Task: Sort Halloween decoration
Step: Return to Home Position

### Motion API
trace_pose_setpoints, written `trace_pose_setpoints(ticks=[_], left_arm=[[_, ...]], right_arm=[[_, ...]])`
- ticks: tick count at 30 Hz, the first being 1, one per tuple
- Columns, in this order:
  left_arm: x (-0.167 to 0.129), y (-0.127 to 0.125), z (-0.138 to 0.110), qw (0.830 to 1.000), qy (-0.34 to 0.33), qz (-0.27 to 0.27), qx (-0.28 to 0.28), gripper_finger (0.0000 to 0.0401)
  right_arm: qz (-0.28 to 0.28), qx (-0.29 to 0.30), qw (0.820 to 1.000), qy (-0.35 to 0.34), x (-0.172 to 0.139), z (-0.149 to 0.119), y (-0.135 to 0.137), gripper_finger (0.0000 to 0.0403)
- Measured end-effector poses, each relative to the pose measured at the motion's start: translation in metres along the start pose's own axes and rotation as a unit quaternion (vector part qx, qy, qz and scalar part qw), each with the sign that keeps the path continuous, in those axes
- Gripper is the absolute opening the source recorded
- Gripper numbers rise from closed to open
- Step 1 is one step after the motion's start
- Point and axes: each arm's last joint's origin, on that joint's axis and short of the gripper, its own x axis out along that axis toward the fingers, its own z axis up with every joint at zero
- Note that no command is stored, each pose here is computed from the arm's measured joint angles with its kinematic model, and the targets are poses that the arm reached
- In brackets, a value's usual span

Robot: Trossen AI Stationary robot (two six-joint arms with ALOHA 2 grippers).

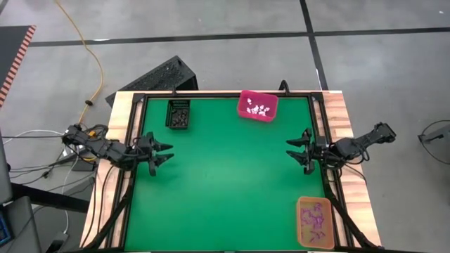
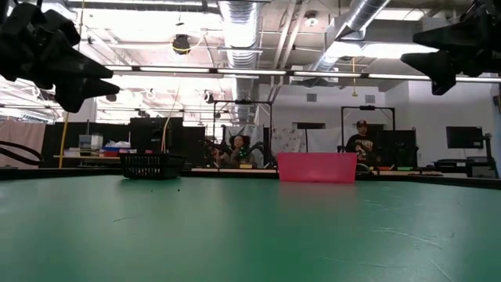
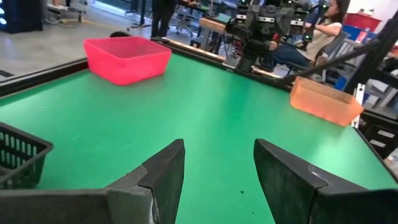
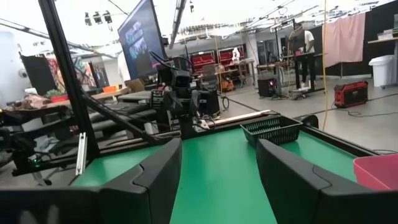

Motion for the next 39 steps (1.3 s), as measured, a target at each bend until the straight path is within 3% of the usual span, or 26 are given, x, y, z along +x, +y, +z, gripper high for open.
trace_pose_setpoints(ticks=[9,39], left_arm=[[0.0,0.0015,0.0003,1.0,-0.008,0.026,-0.01,0.0183],[0.0001,0.0009,-0.0006,1.0,-0.002,0.014,-0.006,0.0183]], right_arm=[[-0.002,-0.013,1.0,0.02,-0.0001,-0.0046,-0.0005,0.0235],[-0.003,-0.026,0.999,0.04,-0.0001,-0.0092,-0.001,0.0235]])
